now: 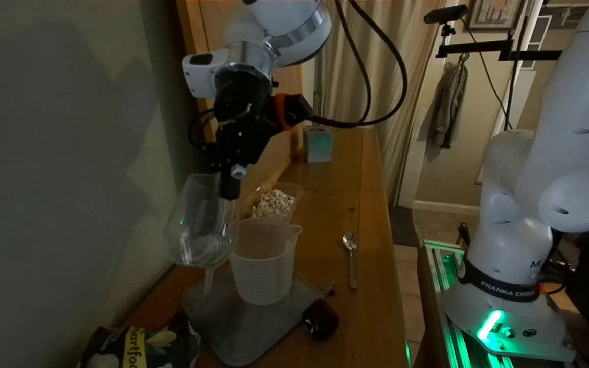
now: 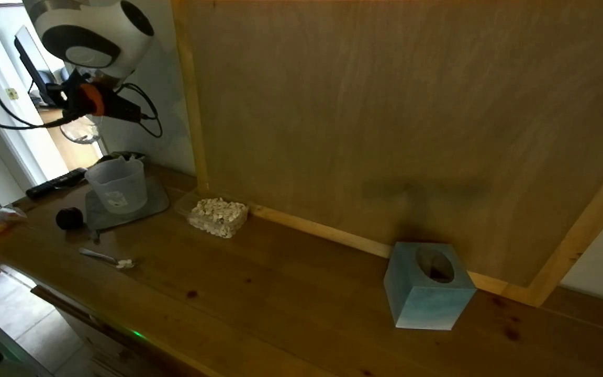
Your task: Pour the contents from the glass cup into the jar
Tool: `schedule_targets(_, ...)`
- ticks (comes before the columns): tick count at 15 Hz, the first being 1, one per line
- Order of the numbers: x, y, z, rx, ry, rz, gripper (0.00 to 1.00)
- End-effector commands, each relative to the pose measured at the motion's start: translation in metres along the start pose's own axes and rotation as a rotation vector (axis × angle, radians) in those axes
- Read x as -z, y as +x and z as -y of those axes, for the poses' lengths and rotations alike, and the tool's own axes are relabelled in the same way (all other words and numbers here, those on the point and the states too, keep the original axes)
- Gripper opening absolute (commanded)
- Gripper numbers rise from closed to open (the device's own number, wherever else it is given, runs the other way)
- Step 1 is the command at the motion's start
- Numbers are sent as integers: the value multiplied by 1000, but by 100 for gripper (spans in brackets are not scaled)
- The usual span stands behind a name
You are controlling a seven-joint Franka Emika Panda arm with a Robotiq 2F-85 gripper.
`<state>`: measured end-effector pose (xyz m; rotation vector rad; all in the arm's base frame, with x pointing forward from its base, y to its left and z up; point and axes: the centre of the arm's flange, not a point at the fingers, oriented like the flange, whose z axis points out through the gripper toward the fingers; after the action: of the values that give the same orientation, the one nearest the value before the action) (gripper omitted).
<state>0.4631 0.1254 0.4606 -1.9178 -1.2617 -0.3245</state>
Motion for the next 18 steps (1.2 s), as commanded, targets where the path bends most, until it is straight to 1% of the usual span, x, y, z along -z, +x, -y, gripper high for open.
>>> schedule_targets(1,11,24,22,-69,-100,106,1)
schedule_targets(2,14,29,27,-93,-146,134,1)
schedule_targets(3,15,31,30,-110,-162,153,1)
schedule_targets(6,22,35,40,-184,-245,198,1)
schedule_targets(7,27,34,43,-224,-295,210,1)
schedule_targets(10,40,34,51,-297,-396,226,1)
schedule_targets(13,52,37,63,-351,-477,217,1)
schedule_targets(14,55,39,66,-358,-493,213,1)
schedule_targets(15,48,35,50,-333,-428,218,4)
schedule_targets(18,54,38,59,-347,-457,208,4)
